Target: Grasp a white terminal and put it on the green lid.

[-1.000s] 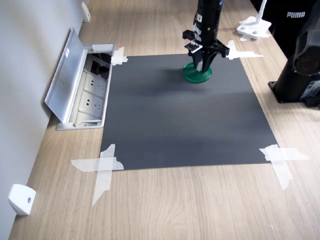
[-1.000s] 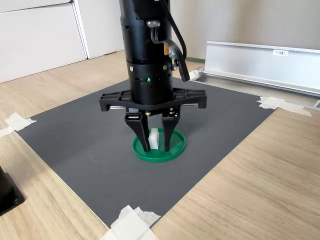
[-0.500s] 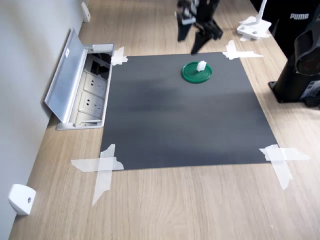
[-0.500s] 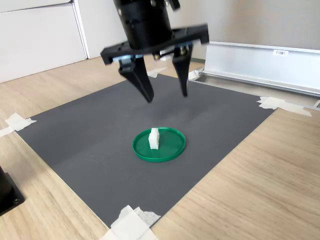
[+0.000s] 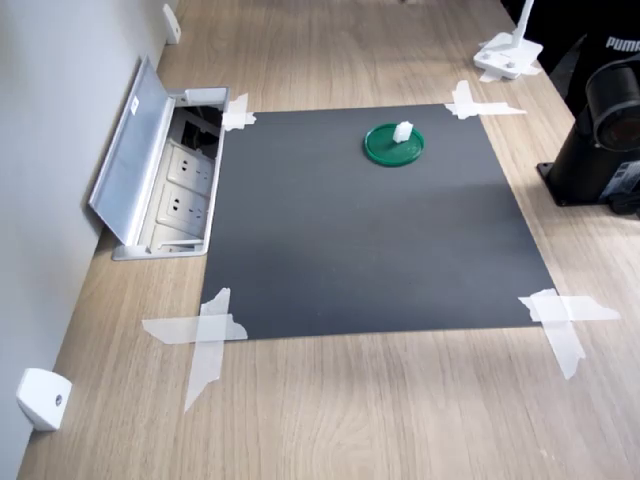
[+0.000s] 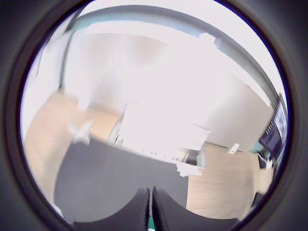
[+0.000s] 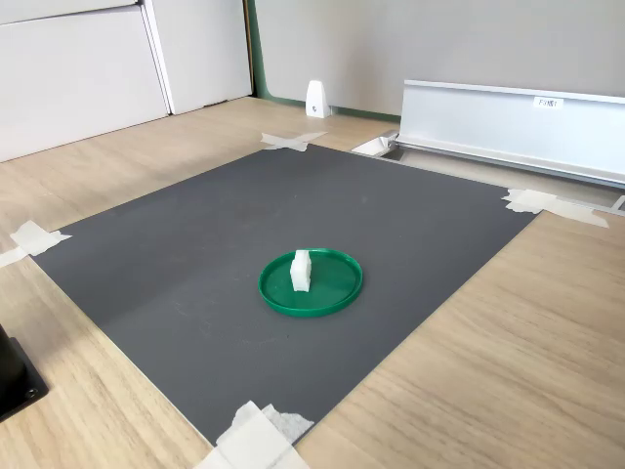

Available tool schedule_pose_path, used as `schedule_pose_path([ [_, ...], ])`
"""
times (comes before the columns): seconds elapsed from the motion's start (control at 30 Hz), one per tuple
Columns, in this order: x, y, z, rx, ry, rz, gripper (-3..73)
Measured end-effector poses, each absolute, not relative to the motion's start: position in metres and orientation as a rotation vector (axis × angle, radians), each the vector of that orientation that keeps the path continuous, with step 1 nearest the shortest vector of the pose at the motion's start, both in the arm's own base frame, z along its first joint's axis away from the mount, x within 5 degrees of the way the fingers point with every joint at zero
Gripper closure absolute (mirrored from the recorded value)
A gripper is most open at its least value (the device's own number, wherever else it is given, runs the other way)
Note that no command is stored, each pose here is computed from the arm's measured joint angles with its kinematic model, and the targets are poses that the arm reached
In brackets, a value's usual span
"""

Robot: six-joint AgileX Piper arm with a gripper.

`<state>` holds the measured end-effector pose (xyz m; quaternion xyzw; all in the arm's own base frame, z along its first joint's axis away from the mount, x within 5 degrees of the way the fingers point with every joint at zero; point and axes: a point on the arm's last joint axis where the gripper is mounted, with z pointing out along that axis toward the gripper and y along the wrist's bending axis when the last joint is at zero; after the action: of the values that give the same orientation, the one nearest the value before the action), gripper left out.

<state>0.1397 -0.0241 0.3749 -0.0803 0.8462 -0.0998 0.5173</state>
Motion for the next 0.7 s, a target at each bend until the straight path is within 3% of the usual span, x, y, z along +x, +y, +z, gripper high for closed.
schedule_pose_path([
  [0.17,0.115,-0.017,0.361,0.043,1.898,-0.116,70.0],
  [0.33,0.094,-0.004,0.331,0.06,1.885,-0.008,70.0],
  [0.5,0.074,0.0,0.301,0.047,1.87,0.006,70.0],
  [0.7,0.054,0.002,0.282,0.048,1.758,-0.012,70.0],
])
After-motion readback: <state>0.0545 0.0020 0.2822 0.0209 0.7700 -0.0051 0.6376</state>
